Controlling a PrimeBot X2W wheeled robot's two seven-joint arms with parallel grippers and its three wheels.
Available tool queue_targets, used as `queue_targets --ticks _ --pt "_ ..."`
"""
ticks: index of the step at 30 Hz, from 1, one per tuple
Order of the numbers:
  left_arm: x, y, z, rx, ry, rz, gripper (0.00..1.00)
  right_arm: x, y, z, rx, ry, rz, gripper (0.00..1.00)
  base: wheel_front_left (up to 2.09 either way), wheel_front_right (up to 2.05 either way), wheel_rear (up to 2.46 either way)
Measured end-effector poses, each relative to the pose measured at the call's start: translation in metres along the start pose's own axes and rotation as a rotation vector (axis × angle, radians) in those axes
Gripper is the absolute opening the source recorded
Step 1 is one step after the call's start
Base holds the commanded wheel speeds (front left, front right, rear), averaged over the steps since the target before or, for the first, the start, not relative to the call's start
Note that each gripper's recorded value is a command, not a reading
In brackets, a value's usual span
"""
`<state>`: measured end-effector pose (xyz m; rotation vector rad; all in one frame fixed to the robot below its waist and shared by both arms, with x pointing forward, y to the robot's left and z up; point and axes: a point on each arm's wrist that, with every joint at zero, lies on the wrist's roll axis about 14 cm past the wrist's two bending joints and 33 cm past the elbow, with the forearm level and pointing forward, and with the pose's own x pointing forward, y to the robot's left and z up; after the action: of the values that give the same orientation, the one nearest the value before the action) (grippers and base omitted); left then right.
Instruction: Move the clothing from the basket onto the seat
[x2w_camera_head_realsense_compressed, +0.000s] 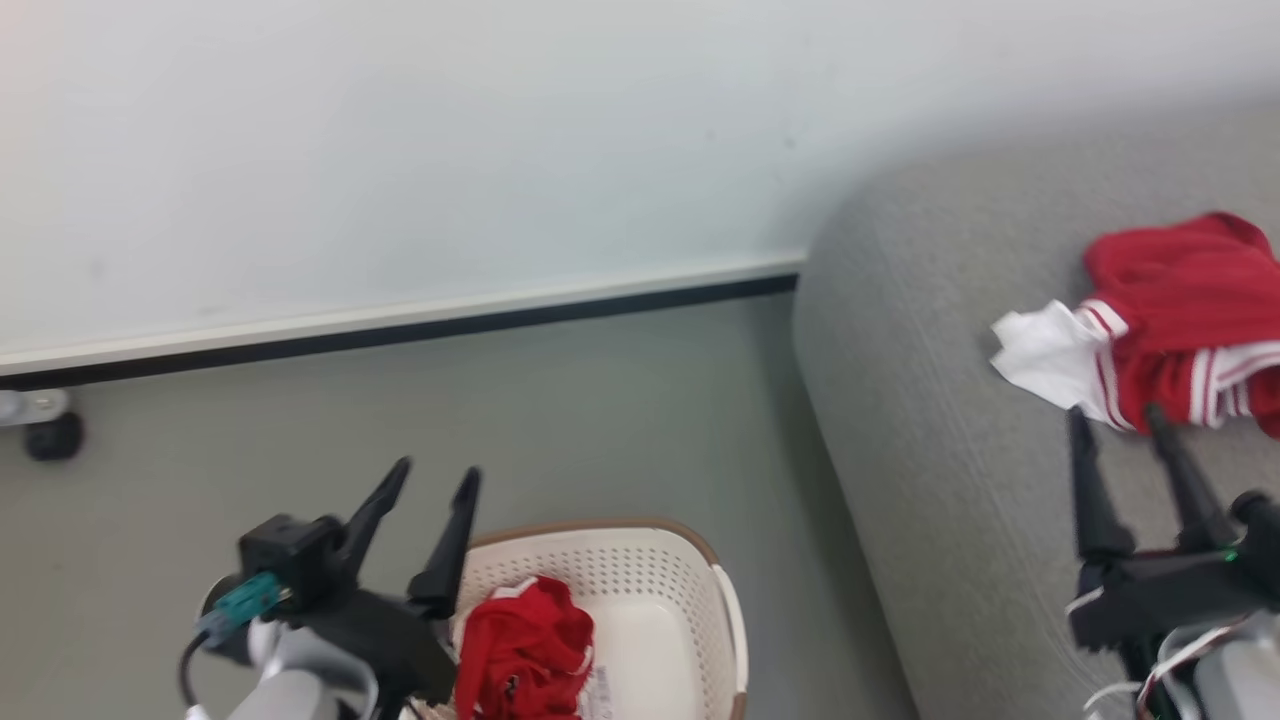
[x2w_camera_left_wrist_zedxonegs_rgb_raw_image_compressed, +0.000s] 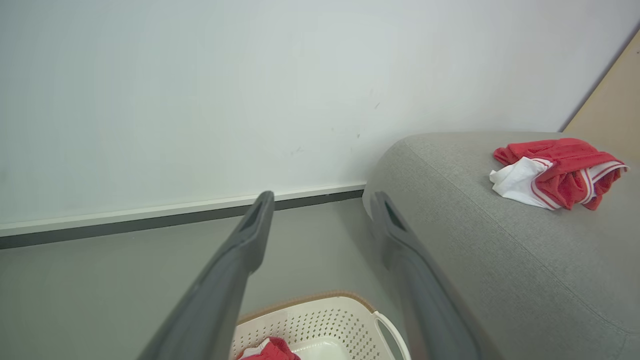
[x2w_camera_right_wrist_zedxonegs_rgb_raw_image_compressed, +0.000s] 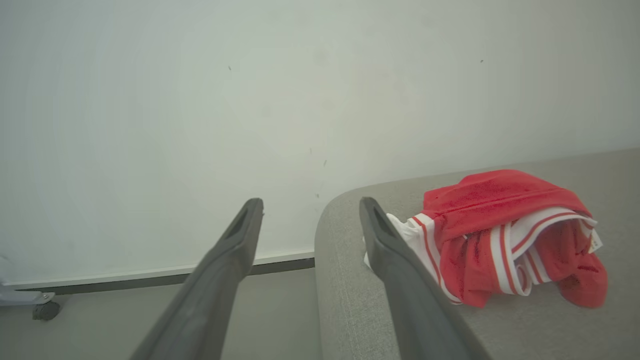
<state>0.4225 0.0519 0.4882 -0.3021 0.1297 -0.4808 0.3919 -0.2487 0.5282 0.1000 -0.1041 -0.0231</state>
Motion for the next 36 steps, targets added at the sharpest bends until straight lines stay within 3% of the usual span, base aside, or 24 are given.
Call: queue_targets --ticks 10,17,36 --pt "-0.066 0.059 0.012 -0.014 -0.058 0.257 1.00 -0.012 0.061 0.002 0.042 -0.025 0.139 1.00 0.00 0.00 0.00" --pt "-0.100 0.083 0.015 -0.043 -0.095 0.378 1.00 -0.022 0.082 -0.007 0.056 -0.005 0.162 1.00 0.00 0.00 0.00" --pt "-0.099 0.091 0.038 0.029 -0.163 0.399 1.00 -0.016 0.091 0.003 0.029 -0.046 0.178 1.00 0.00 0.00 0.00"
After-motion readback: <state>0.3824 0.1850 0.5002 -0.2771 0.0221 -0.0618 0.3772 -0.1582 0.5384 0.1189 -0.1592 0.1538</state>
